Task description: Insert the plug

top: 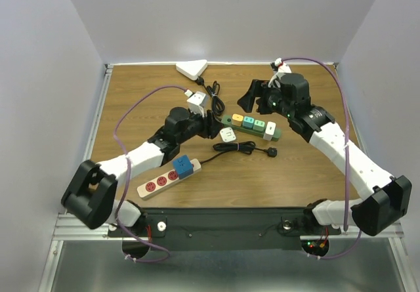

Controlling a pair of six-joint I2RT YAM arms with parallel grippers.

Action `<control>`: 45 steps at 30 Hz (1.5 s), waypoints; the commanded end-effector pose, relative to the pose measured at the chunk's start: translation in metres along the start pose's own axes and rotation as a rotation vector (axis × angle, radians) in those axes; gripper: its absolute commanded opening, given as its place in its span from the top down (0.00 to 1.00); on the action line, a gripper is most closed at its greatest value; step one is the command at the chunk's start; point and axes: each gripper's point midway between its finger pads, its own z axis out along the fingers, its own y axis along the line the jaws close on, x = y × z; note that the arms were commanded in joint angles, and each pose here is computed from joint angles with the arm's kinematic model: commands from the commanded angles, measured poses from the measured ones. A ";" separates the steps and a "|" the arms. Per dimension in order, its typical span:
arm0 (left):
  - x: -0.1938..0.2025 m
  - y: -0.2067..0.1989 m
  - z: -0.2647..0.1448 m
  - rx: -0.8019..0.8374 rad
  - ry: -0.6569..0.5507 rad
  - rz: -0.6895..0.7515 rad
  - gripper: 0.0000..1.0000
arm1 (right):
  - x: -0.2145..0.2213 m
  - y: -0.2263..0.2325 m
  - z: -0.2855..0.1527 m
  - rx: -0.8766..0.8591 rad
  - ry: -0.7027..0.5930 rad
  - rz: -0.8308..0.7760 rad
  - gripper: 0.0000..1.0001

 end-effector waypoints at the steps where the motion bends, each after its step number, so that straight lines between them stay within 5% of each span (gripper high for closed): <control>1: 0.015 0.021 0.024 -0.075 0.046 -0.038 0.36 | 0.004 -0.017 -0.005 0.038 -0.006 -0.002 0.14; 12: 0.058 0.057 0.097 -0.138 0.184 0.014 0.28 | 0.002 -0.016 -0.021 0.012 -0.027 -0.010 0.14; 18: 0.089 0.081 0.103 -0.241 0.281 -0.008 0.25 | 0.001 -0.015 -0.021 0.001 -0.024 -0.018 0.13; 27: 0.104 0.071 0.103 -0.261 0.344 -0.039 0.01 | 0.014 -0.020 -0.011 -0.006 0.024 -0.014 0.11; 40: 0.118 0.049 0.109 -0.284 0.445 0.029 0.01 | 0.029 -0.027 -0.014 -0.010 0.056 -0.011 0.10; 45: 0.128 0.071 0.101 -0.424 0.507 0.078 0.01 | 0.036 -0.029 -0.014 -0.014 0.072 -0.006 0.10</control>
